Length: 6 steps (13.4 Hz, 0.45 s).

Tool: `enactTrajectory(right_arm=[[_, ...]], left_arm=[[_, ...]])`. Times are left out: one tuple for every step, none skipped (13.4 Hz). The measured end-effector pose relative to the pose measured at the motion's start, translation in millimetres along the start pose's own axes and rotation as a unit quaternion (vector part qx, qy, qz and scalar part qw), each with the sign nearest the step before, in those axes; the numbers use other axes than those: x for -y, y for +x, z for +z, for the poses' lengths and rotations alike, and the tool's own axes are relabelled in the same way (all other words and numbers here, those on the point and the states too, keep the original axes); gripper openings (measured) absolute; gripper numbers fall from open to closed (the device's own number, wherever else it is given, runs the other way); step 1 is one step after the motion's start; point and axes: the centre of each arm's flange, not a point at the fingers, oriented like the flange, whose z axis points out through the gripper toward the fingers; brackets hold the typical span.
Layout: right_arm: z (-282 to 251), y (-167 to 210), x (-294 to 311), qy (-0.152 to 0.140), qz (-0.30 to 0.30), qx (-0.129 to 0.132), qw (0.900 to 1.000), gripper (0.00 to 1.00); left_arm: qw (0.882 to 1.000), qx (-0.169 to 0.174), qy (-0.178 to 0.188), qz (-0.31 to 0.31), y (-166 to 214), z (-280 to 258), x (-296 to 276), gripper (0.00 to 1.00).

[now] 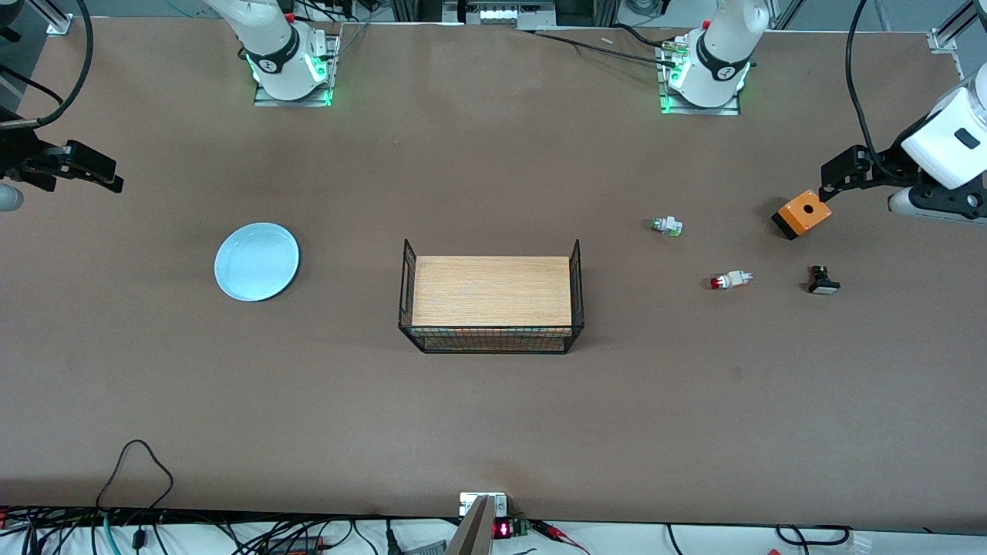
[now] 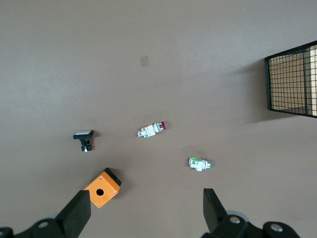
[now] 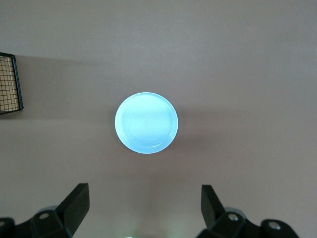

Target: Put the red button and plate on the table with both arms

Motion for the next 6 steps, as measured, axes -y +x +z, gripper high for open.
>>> enactTrajectory(right_arm=[[0.0, 0.0, -0.1, 0.0, 0.0, 0.0, 1.0, 1.0], [0.0, 0.0, -0.1, 0.0, 0.0, 0.0, 1.0, 1.0], [0.0, 0.0, -0.1, 0.0, 0.0, 0.0, 1.0, 1.0], [0.0, 0.0, -0.2, 0.0, 0.0, 0.0, 1.0, 1.0], [0.0, 0.0, -0.6, 0.0, 0.001, 0.0, 1.0, 1.0], [0.0, 0.0, -1.2, 0.0, 0.001, 0.0, 1.0, 1.0]], left_arm=[[1.0, 0.0, 0.0, 0.0, 0.0, 0.0, 0.0, 1.0], [1.0, 0.0, 0.0, 0.0, 0.0, 0.0, 0.0, 1.0], [1.0, 0.0, 0.0, 0.0, 0.0, 0.0, 0.0, 1.0], [1.0, 0.0, 0.0, 0.0, 0.0, 0.0, -0.1, 1.0], [1.0, 0.0, 0.0, 0.0, 0.0, 0.0, -0.2, 1.0], [1.0, 0.0, 0.0, 0.0, 0.0, 0.0, -0.3, 1.0]])
